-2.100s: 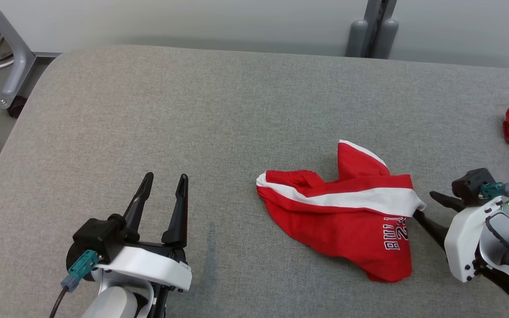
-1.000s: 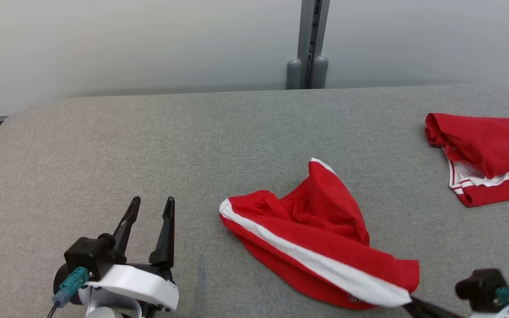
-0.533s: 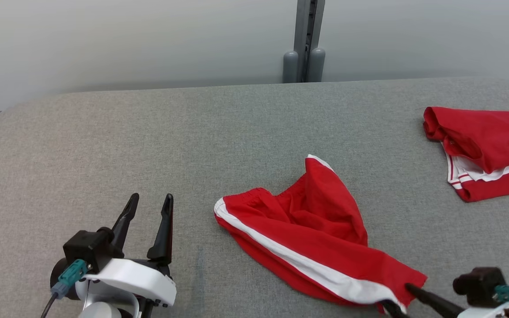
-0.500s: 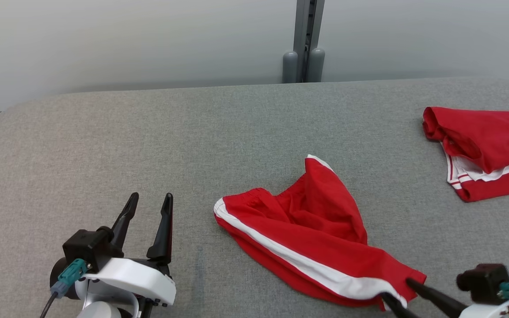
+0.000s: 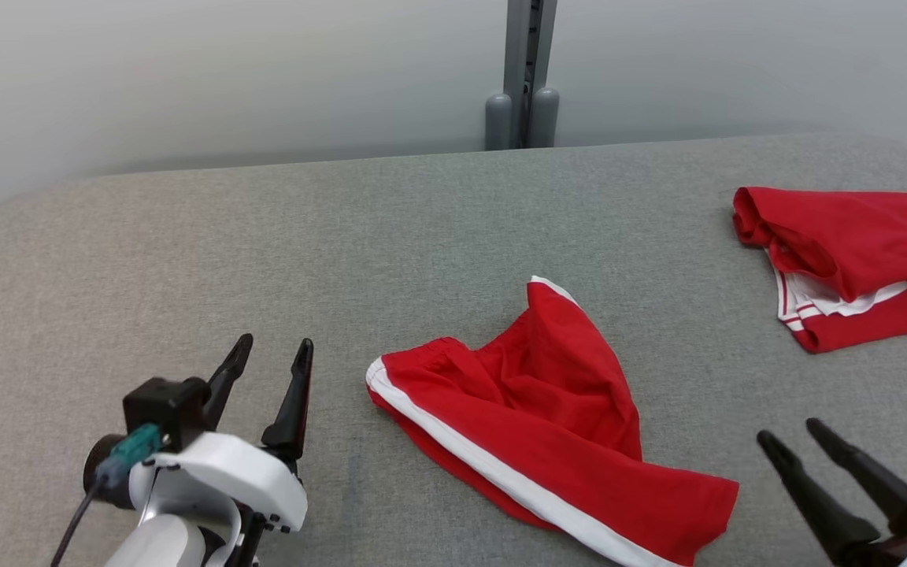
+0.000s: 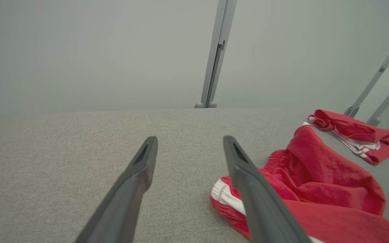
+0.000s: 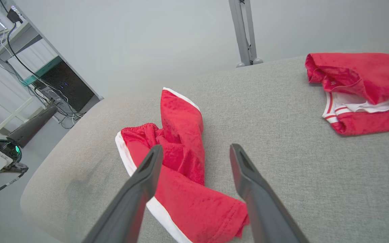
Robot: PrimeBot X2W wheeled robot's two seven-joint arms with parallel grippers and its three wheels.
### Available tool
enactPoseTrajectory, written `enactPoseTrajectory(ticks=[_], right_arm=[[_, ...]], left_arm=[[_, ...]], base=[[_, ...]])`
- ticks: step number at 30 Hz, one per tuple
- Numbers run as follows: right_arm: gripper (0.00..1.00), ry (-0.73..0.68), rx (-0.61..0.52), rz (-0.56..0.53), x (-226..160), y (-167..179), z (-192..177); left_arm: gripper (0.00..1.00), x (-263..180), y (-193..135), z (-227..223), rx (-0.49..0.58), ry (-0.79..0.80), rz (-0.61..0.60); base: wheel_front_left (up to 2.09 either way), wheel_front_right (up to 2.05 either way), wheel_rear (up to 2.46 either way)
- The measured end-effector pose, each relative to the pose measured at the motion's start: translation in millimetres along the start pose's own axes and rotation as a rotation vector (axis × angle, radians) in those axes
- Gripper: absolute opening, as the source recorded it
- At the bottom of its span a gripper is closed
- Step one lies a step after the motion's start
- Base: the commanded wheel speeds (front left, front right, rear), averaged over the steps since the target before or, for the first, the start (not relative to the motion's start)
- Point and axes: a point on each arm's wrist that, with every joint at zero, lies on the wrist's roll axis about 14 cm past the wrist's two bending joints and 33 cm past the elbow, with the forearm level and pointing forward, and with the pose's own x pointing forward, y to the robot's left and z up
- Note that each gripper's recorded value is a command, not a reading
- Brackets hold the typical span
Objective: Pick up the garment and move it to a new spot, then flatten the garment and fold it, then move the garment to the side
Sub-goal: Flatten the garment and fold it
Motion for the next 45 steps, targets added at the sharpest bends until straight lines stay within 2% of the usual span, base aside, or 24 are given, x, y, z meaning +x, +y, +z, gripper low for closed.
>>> enactPoseTrajectory(ticks=[6, 10, 11, 12, 20, 23, 26, 27, 28, 29, 30, 31, 38, 45], right_arm=[[1.0, -0.073, -0.014, -0.078, -10, -20, 19], [1.0, -0.08, -0.002, -0.097, -9, -23, 16], [1.0, -0.08, -0.002, -0.097, -9, -23, 16], [1.0, -0.081, 0.008, -0.104, -7, -24, 14], [1.0, -0.071, 0.026, -0.141, -2, -35, 6], [1.0, -0.069, 0.029, -0.15, -1, -38, 5], [1.0, -0.077, 0.051, -0.154, 0, -39, 4], [1.0, -0.074, 0.055, -0.154, 0, -39, 3], [1.0, -0.073, 0.057, -0.155, 0, -40, 2], [1.0, -0.073, 0.059, -0.154, 0, -40, 2], [1.0, -0.074, 0.059, -0.152, 1, -40, 2], [1.0, -0.073, 0.059, -0.145, 3, -39, 1], [1.0, -0.065, 0.048, -0.124, 7, -36, 1], [1.0, -0.047, 0.038, -0.093, 15, -30, -2]], left_arm=[[1.0, 12, -18, -36, 0.034, 0.26, -0.123], [1.0, 21, -22, -58, 0.084, 0.437, -0.187], [1.0, 21, -22, -58, 0.084, 0.437, -0.187], [1.0, 26, -23, -67, 0.091, 0.513, -0.207], [1.0, 44, -36, -88, 0.093, 0.714, -0.288], [1.0, 52, -28, -97, 0.126, 0.752, -0.27], [1.0, 50, -37, -107, 0.091, 0.799, -0.297], [0.87, 48, -41, -111, 0.085, 0.811, -0.312], [0.87, 47, -43, -113, 0.082, 0.815, -0.317], [0.73, 47, -42, -114, 0.079, 0.82, -0.316], [0.39, 45, -42, -116, 0.074, 0.827, -0.316], [0.0, 44, -42, -117, 0.067, 0.821, -0.317], [0.0, 43, -39, -104, 0.027, 0.729, -0.285], [0.0, 16, -27, -95, -0.06, 0.609, -0.169]], base=[[0.0, 0.0, 0.0], [0.0, 0.0, 0.0], [0.0, 0.0, 0.0], [0.0, 0.0, 0.0], [0.0, 0.0, 0.0], [0.0, 0.0, 0.0], [0.0, 0.0, 0.0], [0.0, 0.0, 0.0], [0.0, 0.0, 0.0], [0.0, 0.0, 0.0], [0.0, 0.0, 0.0], [0.0, 0.0, 0.0], [0.0, 0.0, 0.0], [0.0, 0.0, 0.0]])
